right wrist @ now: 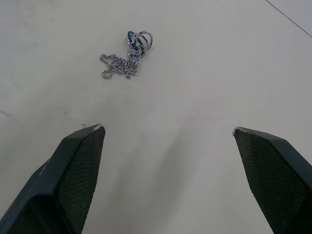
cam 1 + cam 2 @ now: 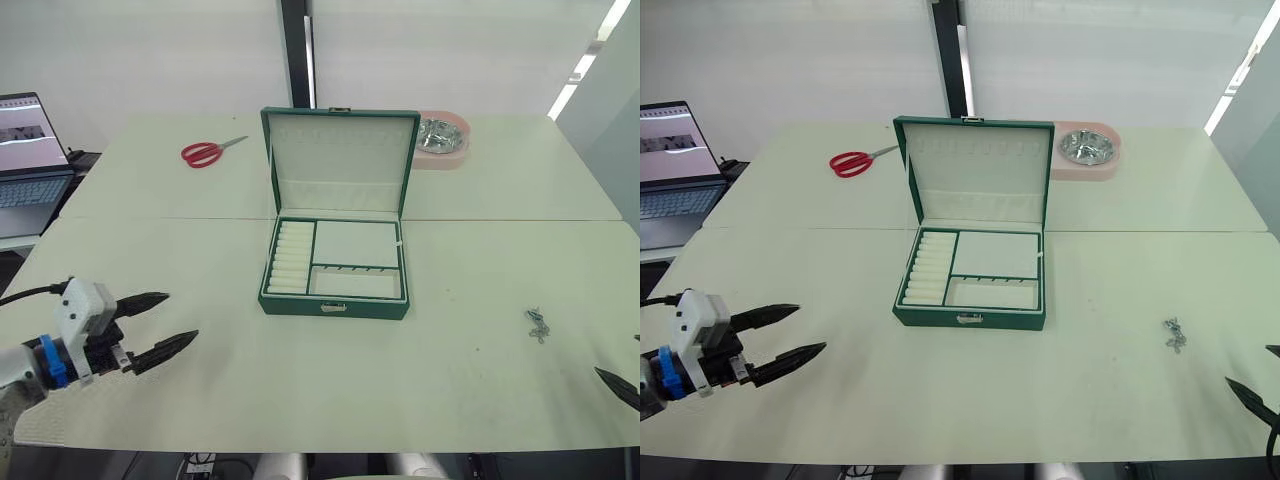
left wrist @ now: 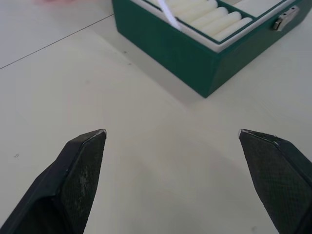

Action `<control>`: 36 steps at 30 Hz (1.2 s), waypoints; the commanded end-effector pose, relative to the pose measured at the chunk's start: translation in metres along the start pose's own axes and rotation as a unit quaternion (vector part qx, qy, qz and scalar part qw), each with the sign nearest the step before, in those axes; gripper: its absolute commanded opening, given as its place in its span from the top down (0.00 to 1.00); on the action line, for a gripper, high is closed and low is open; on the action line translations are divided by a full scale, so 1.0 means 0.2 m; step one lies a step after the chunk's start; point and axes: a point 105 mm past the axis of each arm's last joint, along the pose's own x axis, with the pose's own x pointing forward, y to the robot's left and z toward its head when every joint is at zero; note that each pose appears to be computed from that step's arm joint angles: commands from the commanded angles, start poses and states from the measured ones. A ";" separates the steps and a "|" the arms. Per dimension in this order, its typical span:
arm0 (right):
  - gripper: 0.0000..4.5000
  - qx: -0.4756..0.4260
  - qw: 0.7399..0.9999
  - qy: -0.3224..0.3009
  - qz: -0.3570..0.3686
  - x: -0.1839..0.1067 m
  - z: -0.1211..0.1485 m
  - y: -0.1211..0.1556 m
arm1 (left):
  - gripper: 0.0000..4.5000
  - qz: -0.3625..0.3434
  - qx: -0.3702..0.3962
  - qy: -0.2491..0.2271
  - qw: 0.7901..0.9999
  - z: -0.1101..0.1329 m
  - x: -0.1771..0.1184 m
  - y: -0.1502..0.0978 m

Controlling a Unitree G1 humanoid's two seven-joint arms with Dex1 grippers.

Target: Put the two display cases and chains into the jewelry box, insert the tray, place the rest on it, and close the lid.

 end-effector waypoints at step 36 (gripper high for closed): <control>0.01 0.111 0.990 -0.067 -0.051 0.19 0.20 0.25 | 0.00 -0.360 0.092 -0.178 0.911 0.23 0.25 -0.56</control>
